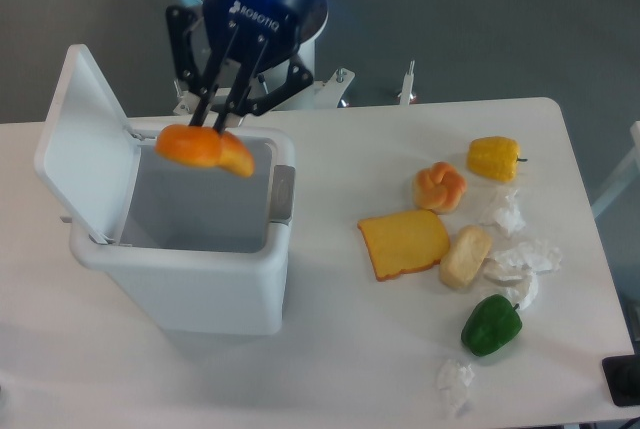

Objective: Place the long bread in the trash can
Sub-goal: 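Carry the held bread roll over the open white trash can, then lower the bread roll down into the trash can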

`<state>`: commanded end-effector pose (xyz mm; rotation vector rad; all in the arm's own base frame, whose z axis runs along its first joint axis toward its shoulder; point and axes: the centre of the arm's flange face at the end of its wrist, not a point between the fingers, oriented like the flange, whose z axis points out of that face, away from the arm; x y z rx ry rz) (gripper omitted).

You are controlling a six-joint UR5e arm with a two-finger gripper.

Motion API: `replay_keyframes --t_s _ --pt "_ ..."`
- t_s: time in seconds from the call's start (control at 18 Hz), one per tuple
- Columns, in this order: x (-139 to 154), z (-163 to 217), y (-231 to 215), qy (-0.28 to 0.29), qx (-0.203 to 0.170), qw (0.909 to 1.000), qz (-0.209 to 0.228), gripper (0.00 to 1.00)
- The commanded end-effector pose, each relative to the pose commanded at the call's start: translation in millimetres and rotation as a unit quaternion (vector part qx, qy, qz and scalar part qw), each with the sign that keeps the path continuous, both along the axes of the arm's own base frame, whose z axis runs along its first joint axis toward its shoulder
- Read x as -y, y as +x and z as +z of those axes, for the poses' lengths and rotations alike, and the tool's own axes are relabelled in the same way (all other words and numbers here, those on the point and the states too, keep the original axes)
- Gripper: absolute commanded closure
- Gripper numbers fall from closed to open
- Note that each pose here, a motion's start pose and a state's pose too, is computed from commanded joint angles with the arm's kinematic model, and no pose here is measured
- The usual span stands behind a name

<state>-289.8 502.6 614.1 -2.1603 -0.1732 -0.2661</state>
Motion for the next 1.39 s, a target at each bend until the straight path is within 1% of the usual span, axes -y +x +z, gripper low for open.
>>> replay_keyframes --t_s 0.22,0.39,0.83,1.22,1.39 --pt "-5.0 -7.3 1.9 -0.004 0.006 1.0 -0.004 0.97" --pt "-12.9 -20.4 8.0 -0.013 0.016 0.9997 -0.013 0.97" --pt "-14.8 -50.1 17.5 -0.032 0.038 0.9986 -0.02 0.96" --pt "-17.1 -58.4 14.9 -0.037 0.044 0.9981 -0.02 0.96" --pt "-17.1 -67.9 14.8 -0.044 0.051 0.9976 -0.019 0.96"
